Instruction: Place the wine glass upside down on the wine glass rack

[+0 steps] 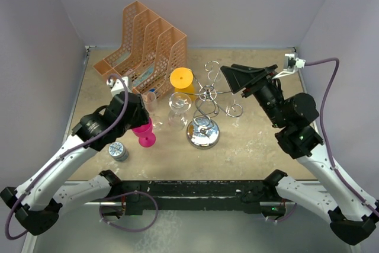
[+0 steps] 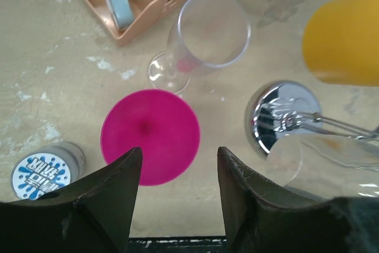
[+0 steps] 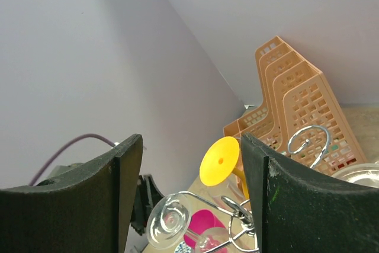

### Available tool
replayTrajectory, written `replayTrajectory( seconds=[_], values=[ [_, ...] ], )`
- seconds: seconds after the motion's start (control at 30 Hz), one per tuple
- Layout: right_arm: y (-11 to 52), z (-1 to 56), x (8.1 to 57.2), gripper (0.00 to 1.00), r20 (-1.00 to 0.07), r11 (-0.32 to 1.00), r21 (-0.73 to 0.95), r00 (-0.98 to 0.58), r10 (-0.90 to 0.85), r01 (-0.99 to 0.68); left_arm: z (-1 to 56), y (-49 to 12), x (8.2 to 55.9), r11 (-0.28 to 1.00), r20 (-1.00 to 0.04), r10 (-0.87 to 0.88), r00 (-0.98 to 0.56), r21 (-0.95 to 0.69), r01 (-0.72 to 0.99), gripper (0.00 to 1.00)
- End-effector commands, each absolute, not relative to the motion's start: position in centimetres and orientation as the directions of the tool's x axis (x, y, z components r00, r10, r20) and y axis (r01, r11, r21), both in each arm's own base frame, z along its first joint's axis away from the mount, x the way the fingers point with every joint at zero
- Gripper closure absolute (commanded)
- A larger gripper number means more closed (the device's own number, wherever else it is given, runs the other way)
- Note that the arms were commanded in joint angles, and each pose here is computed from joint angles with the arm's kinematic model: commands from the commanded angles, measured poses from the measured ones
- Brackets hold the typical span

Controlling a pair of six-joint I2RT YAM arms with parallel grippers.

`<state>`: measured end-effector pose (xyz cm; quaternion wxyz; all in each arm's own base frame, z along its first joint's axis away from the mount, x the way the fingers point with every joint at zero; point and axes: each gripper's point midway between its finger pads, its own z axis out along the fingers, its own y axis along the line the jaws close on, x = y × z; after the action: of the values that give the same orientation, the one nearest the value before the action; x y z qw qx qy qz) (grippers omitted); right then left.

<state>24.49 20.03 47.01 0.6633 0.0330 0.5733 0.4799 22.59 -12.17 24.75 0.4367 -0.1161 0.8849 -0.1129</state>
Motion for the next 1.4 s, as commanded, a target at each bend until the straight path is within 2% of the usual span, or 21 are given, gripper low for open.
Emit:
replayTrajectory(
  seconds=[0.0, 0.17, 0.47, 0.77, 0.83, 1.07, 1.37],
  values=[
    [19.6, 47.3, 24.8, 0.31, -0.716, 0.542, 0.603, -0.097, 0.691, -0.586, 21.0, -11.9, 21.5, 0.966, -0.684, -0.250, -0.685, -0.223, -0.130, 0.49],
    [19.1, 47.5, 24.6, 0.31, -0.712, 0.548, 0.606, -0.085, 0.697, -0.577, 19.2, -13.6, 21.9, 0.963, -0.654, -0.239, -0.717, -0.254, -0.090, 0.53],
    [18.5, 47.5, 24.6, 0.31, -0.709, 0.558, 0.611, -0.073, 0.702, -0.562, 16.9, -14.5, 23.5, 0.983, -0.639, -0.167, -0.751, -0.169, -0.074, 0.63],
    [18.2, 47.4, 24.3, 0.31, -0.710, 0.563, 0.610, -0.068, 0.701, -0.558, 15.7, -13.6, 23.7, 0.989, -0.629, -0.151, -0.763, -0.095, -0.117, 0.90],
    [18.2, 47.4, 24.3, 0.31, -0.710, 0.562, 0.610, -0.070, 0.701, -0.558, 15.8, -13.5, 23.6, 0.989, -0.627, -0.150, -0.765, -0.094, -0.117, 0.99],
    [18.2, 47.4, 24.3, 0.31, -0.708, 0.561, 0.612, -0.070, 0.702, -0.558, 18.2, -13.5, 22.7, 0.989, -0.621, -0.146, -0.770, -0.119, -0.090, 1.00],
    [18.0, 47.6, 24.4, 0.31, -0.704, 0.563, 0.614, -0.063, 0.707, -0.553, 24.8, -10.3, 22.9, 0.978, -0.721, -0.197, -0.664, -0.099, -0.183, 1.00]
  ],
)
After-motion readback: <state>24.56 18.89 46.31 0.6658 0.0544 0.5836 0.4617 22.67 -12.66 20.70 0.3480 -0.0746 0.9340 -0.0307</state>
